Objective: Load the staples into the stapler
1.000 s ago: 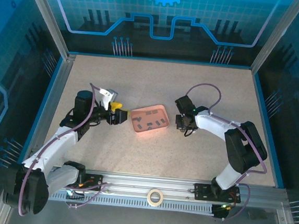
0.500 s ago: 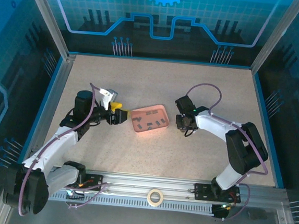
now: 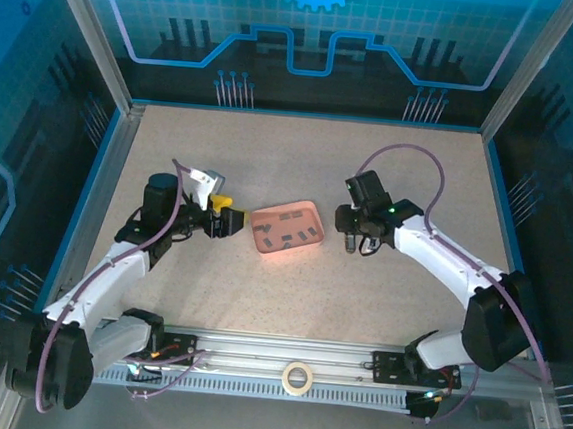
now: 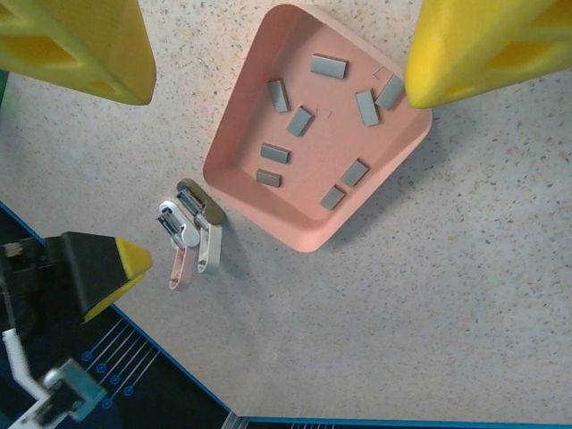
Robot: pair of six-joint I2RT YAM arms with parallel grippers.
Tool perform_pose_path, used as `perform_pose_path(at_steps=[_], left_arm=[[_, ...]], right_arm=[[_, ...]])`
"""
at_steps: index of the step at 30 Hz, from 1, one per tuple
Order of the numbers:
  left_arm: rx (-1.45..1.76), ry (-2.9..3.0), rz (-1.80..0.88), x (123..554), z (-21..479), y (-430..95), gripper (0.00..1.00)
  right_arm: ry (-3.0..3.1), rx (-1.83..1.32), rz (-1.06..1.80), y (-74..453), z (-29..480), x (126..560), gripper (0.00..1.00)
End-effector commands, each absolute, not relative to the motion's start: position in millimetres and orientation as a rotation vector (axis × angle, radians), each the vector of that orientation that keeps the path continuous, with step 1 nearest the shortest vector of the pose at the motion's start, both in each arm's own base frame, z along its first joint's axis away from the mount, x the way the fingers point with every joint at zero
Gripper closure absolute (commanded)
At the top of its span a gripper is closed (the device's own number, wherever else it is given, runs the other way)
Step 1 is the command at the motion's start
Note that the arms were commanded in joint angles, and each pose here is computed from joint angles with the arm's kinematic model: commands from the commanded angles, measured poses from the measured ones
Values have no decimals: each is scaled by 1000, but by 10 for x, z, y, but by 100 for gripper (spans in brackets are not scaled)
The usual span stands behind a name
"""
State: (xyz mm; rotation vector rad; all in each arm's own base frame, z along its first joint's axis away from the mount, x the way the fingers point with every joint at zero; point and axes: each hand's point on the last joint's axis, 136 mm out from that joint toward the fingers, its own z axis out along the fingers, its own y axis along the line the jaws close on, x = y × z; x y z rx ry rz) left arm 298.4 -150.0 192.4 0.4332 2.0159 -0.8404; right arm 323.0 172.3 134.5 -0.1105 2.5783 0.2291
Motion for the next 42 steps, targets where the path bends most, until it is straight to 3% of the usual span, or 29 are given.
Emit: perform_pose_path(at_steps=[1, 5, 13, 27, 31, 42], left_arm=[[360, 2085, -824, 3058, 1876, -1455, 25], [265, 2160, -778, 3143, 1764, -1364, 25], [77, 2254, -712, 3275, 1609, -1100, 25], [17, 2215, -641, 3369, 1394, -858, 24], [-34, 2233, -613, 3364, 1359, -800, 24], [-106, 2276, -561, 3414, 1300, -706, 24]], right_arm=[[2602, -288, 329, 2070, 1423, 3131, 60], [2620, -470, 337, 2422, 1415, 3157, 59], [2761, -499, 370, 3036, 1205, 3217, 60], [3029, -584, 195, 3088, 815, 2984, 59], [3056, -572, 122, 3039, 743, 3053, 53], [3094, -508, 39, 3045, 583, 3227, 50]])
